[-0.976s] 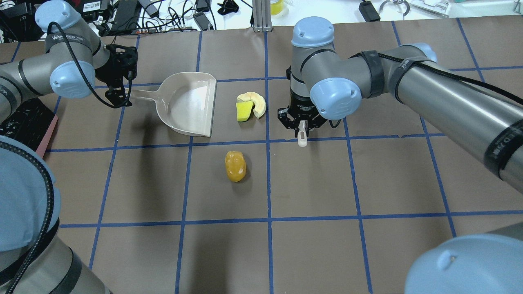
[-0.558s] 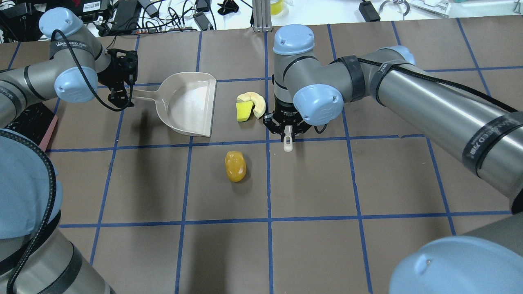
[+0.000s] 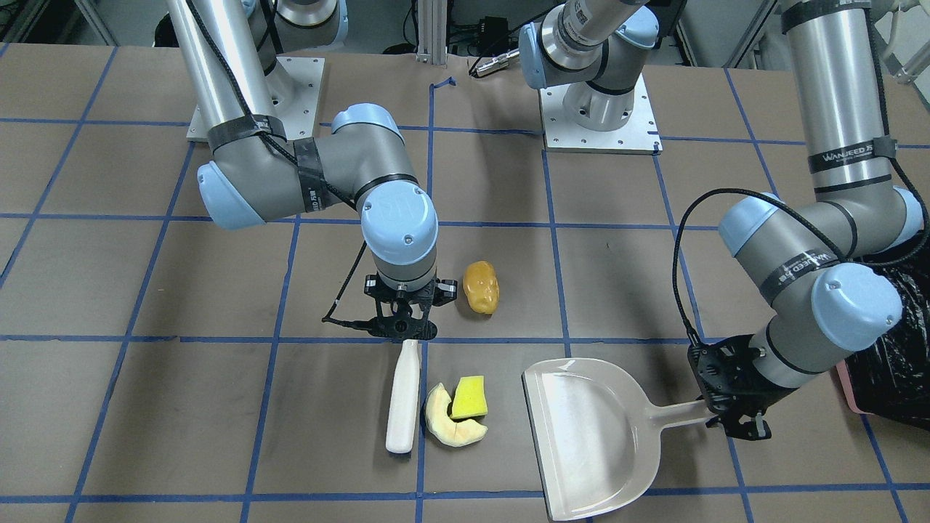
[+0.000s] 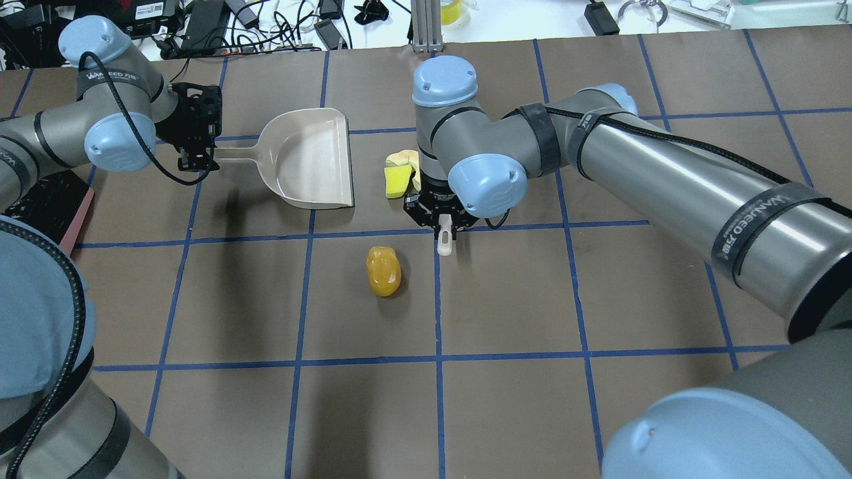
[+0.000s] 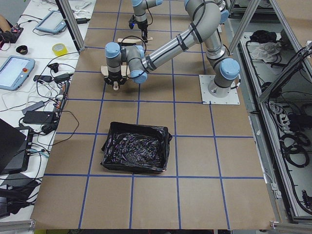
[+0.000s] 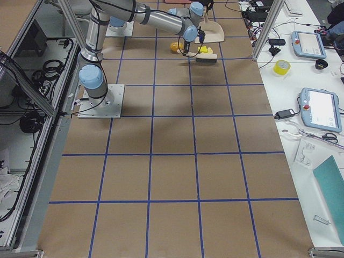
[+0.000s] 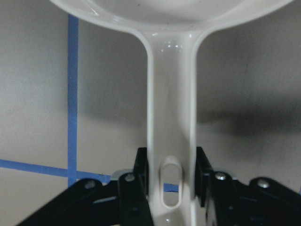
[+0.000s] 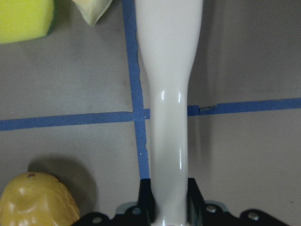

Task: Sweep and dump trash into bin
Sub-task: 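Sweep the yellow-green sponge into the dustpan with the right gripper's brush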

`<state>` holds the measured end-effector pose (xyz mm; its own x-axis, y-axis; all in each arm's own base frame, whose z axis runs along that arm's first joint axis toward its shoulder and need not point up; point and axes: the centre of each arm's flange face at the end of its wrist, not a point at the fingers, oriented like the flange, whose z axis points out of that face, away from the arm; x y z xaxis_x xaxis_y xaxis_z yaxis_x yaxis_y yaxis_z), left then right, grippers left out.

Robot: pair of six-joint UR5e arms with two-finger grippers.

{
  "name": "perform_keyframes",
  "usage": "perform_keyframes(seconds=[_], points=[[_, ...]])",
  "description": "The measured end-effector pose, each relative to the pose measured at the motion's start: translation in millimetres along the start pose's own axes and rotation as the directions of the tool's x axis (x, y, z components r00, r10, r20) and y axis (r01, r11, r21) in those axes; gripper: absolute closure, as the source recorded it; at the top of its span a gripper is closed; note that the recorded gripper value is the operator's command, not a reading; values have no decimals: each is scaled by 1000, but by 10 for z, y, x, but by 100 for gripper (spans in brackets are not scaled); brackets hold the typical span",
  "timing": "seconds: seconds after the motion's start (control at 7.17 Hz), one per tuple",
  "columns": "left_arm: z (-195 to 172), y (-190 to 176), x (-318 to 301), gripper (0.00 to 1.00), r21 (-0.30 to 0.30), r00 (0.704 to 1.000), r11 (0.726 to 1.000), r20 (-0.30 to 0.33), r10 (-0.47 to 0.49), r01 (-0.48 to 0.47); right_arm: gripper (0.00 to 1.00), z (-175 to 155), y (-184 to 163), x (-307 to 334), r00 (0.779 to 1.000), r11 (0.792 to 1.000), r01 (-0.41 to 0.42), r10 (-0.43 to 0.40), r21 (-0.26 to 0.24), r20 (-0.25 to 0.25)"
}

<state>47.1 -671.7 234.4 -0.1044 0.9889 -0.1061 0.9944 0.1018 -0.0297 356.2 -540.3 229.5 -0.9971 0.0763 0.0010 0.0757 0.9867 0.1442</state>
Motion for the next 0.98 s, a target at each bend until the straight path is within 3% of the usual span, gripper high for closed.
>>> perform_keyframes(seconds=[0.56, 0.98], points=[[-88, 1, 24, 89, -8, 1000, 1000, 11, 11, -11, 100, 60, 73, -318, 997, 998, -57, 56, 14, 58], [-238, -5, 31, 90, -16, 999, 1000, 34, 14, -13, 100, 34, 11, -1058, 986, 991, -131, 127, 30, 112]])
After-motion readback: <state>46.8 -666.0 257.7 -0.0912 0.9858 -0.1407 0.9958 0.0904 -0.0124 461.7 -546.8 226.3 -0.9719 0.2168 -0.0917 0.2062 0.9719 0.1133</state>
